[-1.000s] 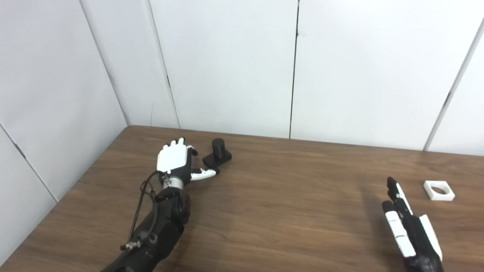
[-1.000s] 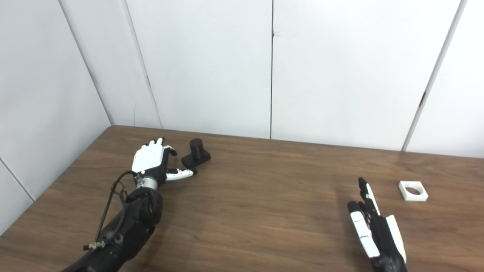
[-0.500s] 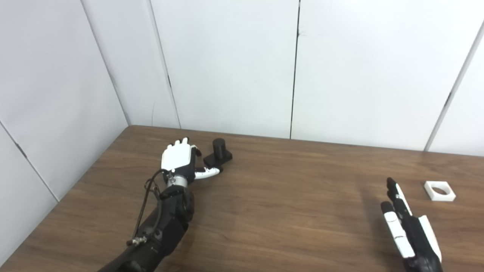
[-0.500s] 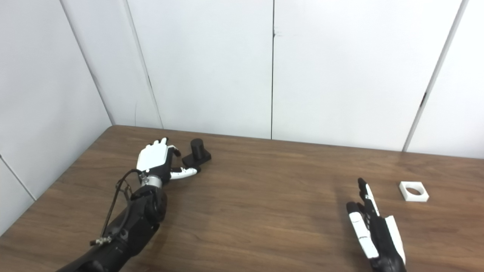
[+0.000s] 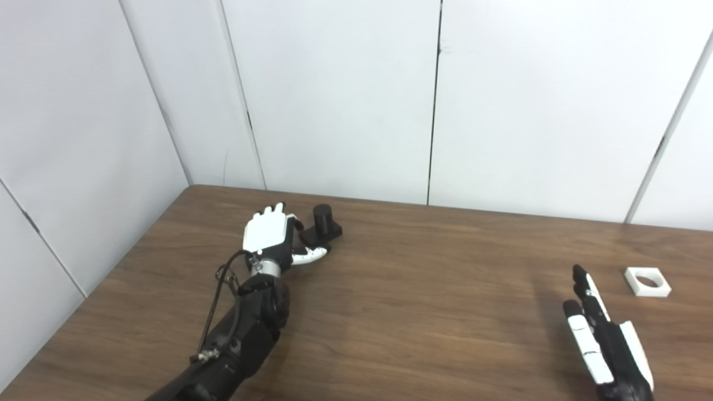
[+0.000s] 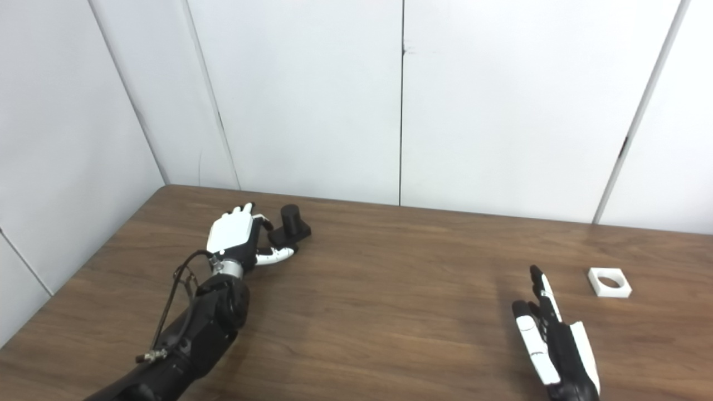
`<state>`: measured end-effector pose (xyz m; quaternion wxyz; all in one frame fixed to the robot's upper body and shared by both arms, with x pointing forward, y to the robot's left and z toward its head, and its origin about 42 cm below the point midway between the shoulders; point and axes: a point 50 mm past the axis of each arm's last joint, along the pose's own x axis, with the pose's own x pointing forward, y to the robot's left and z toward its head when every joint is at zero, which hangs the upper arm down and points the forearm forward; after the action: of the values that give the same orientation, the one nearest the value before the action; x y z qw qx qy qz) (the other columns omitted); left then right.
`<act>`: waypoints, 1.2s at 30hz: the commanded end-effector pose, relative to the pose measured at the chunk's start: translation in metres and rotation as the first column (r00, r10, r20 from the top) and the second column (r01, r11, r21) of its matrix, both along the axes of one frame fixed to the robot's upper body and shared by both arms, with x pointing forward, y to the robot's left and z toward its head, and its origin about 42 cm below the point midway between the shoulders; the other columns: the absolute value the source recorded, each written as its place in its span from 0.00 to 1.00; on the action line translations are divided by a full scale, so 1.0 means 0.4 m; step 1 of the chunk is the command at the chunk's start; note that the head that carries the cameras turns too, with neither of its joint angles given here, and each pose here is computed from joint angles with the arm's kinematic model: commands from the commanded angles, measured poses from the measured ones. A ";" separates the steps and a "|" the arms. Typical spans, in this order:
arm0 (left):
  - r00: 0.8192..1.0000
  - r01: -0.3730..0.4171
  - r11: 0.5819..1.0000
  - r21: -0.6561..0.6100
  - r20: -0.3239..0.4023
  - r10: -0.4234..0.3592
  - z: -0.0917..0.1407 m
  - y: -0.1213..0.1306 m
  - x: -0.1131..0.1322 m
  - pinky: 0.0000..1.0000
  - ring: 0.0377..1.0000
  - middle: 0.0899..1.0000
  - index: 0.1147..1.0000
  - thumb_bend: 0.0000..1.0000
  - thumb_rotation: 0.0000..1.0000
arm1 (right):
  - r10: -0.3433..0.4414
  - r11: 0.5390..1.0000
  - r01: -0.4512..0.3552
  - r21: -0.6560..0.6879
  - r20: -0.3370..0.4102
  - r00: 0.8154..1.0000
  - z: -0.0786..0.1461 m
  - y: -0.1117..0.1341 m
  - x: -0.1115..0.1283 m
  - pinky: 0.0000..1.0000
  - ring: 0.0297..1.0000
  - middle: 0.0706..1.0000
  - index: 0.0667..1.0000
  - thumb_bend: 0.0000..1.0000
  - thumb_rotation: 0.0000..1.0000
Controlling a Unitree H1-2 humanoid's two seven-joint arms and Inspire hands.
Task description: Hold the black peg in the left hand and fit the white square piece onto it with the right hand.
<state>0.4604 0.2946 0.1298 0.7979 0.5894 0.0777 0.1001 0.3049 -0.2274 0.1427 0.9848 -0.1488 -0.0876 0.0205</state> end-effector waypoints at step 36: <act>0.994 0.108 0.990 -0.096 -0.018 -0.110 -0.023 -0.027 0.014 1.00 1.00 0.96 0.43 0.52 0.08 | -0.002 1.000 0.002 0.003 0.085 0.996 0.042 -0.005 0.005 0.95 1.00 1.00 0.98 0.52 1.00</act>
<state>0.4753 0.2821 0.1414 0.8260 0.5565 0.0226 0.0862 0.3027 -0.2310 0.1423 0.9849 -0.1493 -0.0868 0.0148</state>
